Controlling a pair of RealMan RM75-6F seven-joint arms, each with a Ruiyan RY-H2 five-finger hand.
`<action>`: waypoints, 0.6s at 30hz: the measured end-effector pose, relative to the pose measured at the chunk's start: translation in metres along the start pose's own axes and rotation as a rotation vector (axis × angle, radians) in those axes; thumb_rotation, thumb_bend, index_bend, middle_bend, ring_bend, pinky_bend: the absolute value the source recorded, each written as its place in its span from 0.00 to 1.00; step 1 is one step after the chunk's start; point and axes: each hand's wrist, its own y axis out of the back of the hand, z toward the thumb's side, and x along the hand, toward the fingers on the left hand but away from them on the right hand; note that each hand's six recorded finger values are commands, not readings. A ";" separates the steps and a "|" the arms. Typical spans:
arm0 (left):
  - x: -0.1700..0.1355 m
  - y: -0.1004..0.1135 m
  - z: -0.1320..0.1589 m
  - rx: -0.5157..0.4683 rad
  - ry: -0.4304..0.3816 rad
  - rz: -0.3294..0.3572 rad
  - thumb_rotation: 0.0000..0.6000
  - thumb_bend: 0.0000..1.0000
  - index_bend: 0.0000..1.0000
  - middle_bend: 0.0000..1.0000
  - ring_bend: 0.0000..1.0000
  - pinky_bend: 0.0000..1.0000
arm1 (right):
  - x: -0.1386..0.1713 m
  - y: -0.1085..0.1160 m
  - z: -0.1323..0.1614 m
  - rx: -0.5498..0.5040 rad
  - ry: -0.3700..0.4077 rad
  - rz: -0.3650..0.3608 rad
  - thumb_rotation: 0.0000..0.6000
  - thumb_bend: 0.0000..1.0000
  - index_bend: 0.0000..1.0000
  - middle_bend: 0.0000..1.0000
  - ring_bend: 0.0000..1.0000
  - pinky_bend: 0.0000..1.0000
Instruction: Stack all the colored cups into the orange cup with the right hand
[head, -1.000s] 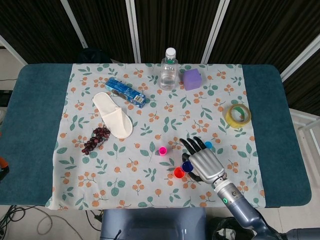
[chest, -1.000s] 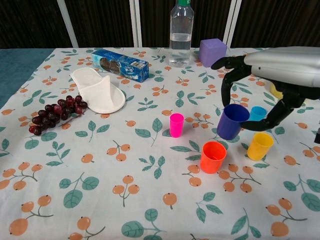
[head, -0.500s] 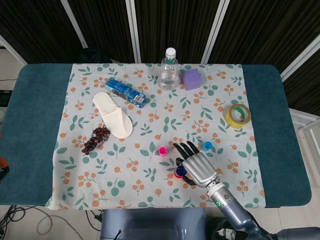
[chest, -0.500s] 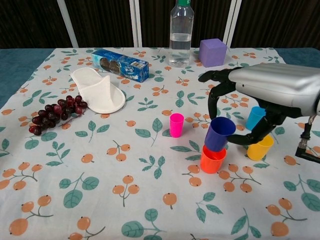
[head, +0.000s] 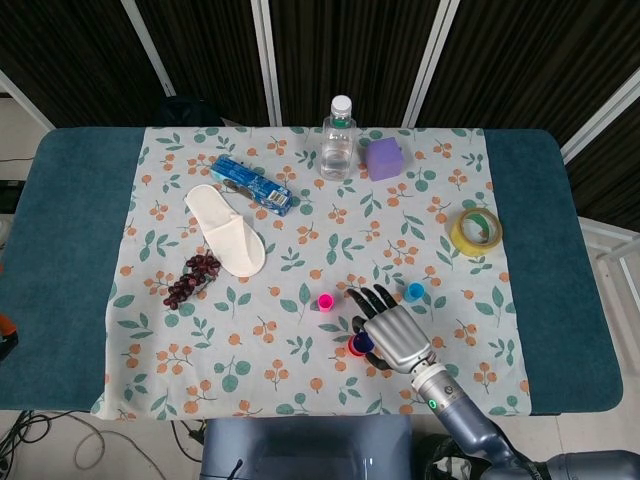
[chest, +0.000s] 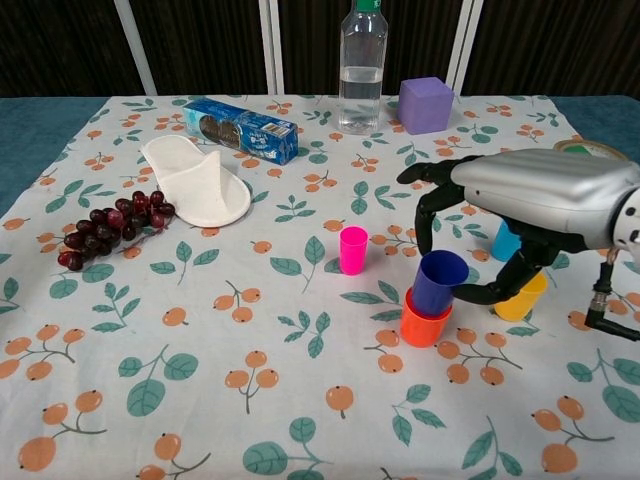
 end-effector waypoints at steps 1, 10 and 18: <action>0.000 0.000 0.000 0.000 0.000 0.001 1.00 0.75 0.13 0.01 0.00 0.00 | 0.000 0.000 0.000 -0.002 0.000 0.001 1.00 0.38 0.47 0.00 0.00 0.01; 0.000 0.001 -0.001 0.000 0.001 0.002 1.00 0.75 0.13 0.01 0.00 0.00 | -0.002 -0.007 0.000 -0.007 -0.003 0.015 1.00 0.38 0.26 0.00 0.00 0.01; 0.001 0.001 -0.001 -0.002 0.003 0.005 1.00 0.76 0.13 0.01 0.00 0.00 | -0.001 -0.016 -0.008 0.001 -0.038 0.061 1.00 0.38 0.00 0.00 0.00 0.01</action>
